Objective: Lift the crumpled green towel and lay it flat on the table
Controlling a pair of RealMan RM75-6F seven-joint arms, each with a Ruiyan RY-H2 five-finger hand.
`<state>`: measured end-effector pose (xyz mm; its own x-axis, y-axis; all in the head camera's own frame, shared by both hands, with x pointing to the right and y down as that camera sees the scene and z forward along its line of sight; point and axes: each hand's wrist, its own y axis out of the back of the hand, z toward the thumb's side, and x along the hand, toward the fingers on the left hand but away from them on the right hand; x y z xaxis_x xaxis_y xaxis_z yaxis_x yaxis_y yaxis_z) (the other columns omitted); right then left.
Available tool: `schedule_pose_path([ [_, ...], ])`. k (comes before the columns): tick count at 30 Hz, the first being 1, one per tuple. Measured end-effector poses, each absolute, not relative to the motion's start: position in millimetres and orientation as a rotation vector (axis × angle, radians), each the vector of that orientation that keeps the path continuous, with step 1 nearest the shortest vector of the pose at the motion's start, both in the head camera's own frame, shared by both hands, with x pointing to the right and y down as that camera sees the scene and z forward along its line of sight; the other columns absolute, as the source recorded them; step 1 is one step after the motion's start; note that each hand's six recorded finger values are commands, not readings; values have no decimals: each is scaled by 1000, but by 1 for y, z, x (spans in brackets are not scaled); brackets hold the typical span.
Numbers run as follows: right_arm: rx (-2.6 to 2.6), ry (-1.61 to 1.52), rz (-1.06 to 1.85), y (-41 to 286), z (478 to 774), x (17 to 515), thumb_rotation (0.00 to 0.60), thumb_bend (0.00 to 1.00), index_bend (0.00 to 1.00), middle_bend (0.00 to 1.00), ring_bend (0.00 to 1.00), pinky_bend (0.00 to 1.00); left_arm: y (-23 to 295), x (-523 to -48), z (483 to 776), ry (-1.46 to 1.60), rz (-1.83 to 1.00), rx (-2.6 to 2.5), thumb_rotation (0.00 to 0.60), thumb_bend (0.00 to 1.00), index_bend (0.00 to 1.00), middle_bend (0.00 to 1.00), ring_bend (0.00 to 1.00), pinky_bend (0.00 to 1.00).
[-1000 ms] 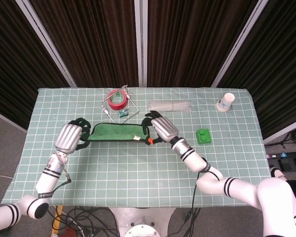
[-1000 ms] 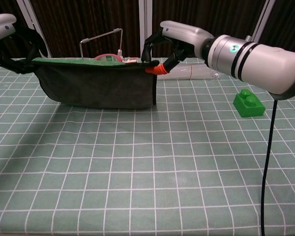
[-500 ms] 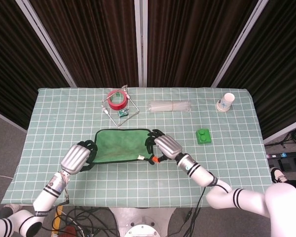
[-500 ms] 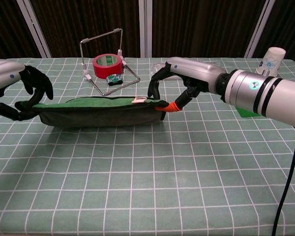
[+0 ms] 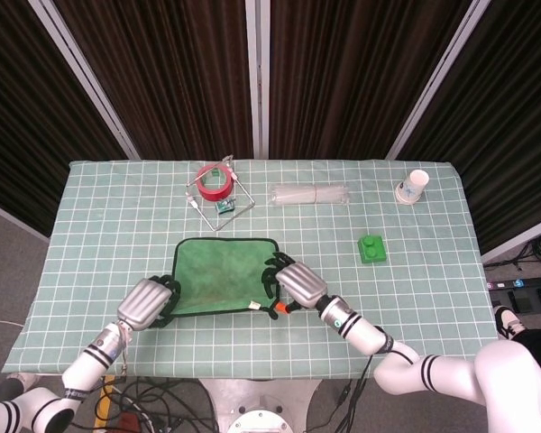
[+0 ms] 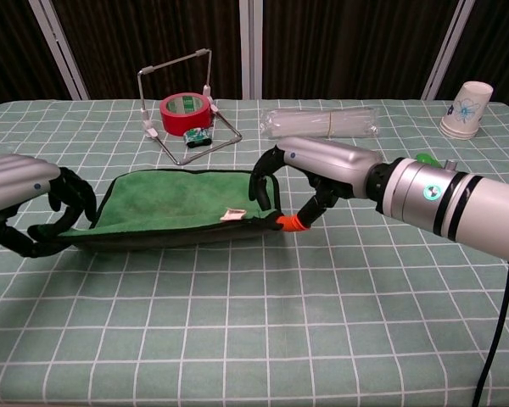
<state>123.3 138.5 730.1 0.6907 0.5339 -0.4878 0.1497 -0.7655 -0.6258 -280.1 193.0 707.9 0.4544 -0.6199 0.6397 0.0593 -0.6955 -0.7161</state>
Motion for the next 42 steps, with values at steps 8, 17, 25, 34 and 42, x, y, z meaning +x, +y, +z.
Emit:
schedule_pose_path([
  [8,-2283,-450,897,154,734,120,600,453,772,331,112,37,199,-277,709,383,-1310,-2050,450,69,312,328,260,363],
  [17,-2207,-353,863,172,736,120,600,453,766,320,100,25,195,-274,698,386,-1287,-2082,340,0,286,313,249,357],
  [25,-2119,-241,838,186,739,123,473,226,522,215,22,0,189,-274,692,394,-1272,-2090,338,0,286,313,249,356],
  [34,-2076,-121,880,205,744,132,196,0,142,63,0,0,187,-275,691,391,-1273,-2097,318,0,283,309,245,356],
  [42,-2066,-110,900,203,728,141,140,0,53,24,0,0,179,-280,687,452,-1277,-2089,320,0,282,307,242,356],
])
